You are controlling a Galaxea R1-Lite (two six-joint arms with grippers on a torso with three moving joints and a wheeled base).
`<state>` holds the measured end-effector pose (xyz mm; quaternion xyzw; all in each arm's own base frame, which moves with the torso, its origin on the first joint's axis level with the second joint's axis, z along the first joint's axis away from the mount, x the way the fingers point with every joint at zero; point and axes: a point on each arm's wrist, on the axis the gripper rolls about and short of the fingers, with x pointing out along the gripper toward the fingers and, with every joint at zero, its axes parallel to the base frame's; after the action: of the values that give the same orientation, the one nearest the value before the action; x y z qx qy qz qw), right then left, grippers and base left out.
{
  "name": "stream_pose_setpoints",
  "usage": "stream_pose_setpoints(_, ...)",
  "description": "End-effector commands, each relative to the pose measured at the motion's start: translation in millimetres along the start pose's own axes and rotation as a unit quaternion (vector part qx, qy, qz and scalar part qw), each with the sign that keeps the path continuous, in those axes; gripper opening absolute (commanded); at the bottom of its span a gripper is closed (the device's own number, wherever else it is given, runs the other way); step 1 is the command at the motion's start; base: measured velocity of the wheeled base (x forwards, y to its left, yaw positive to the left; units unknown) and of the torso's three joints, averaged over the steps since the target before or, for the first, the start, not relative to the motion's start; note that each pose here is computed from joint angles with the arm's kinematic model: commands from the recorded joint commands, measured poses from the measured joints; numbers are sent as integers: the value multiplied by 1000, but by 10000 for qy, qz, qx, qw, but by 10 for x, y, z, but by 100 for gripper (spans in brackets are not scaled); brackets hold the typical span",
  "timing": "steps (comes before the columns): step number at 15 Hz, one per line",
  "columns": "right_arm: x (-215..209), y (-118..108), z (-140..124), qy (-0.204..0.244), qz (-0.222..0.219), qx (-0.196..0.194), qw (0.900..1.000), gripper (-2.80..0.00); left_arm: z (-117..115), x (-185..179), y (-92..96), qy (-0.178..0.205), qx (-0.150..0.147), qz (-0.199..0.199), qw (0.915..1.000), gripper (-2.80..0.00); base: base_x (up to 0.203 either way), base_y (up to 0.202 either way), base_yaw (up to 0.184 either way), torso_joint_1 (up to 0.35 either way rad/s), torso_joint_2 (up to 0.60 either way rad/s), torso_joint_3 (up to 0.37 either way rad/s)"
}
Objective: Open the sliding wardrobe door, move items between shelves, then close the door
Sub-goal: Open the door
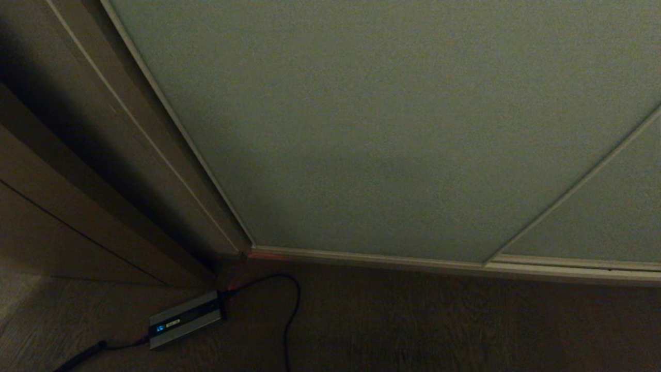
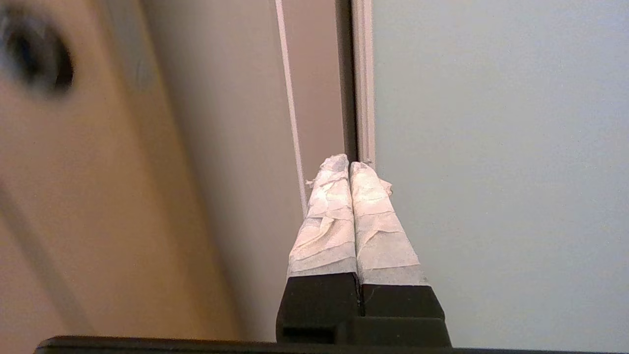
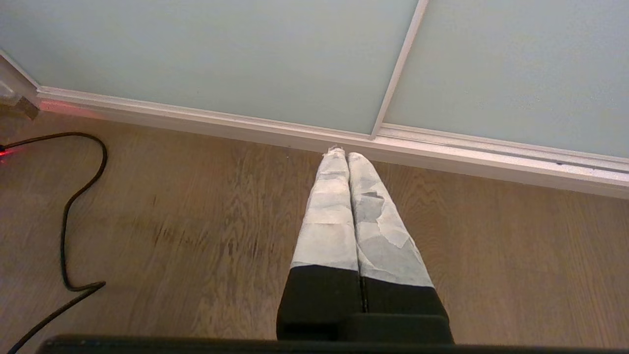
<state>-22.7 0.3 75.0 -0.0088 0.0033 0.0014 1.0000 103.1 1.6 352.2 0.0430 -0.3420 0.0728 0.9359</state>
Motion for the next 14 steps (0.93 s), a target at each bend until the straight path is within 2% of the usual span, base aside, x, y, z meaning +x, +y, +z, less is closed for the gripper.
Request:
stream_pose_setpoints(1,3,0,-8,21,2,-4,10000,-280,-397,457,-103,-1,23,110,9999,-280,0,0,0,0,0,0)
stream_pose_setpoints(5,4,0,-12,28,2,-3,10000,-280,-642,928,-175,-371,42,526,9979,-280,0,0,0,0,0,0)
stream_pose_setpoints(9,3,0,-8,21,2,-4,10000,-280,-942,1131,-267,-226,8,525,9984,-280,0,0,0,0,0,0)
stream_pose_setpoints(14,3,0,-8,21,2,-4,10000,-280,-1056,1406,-350,-182,-152,480,9986,-280,0,0,0,0,0,0)
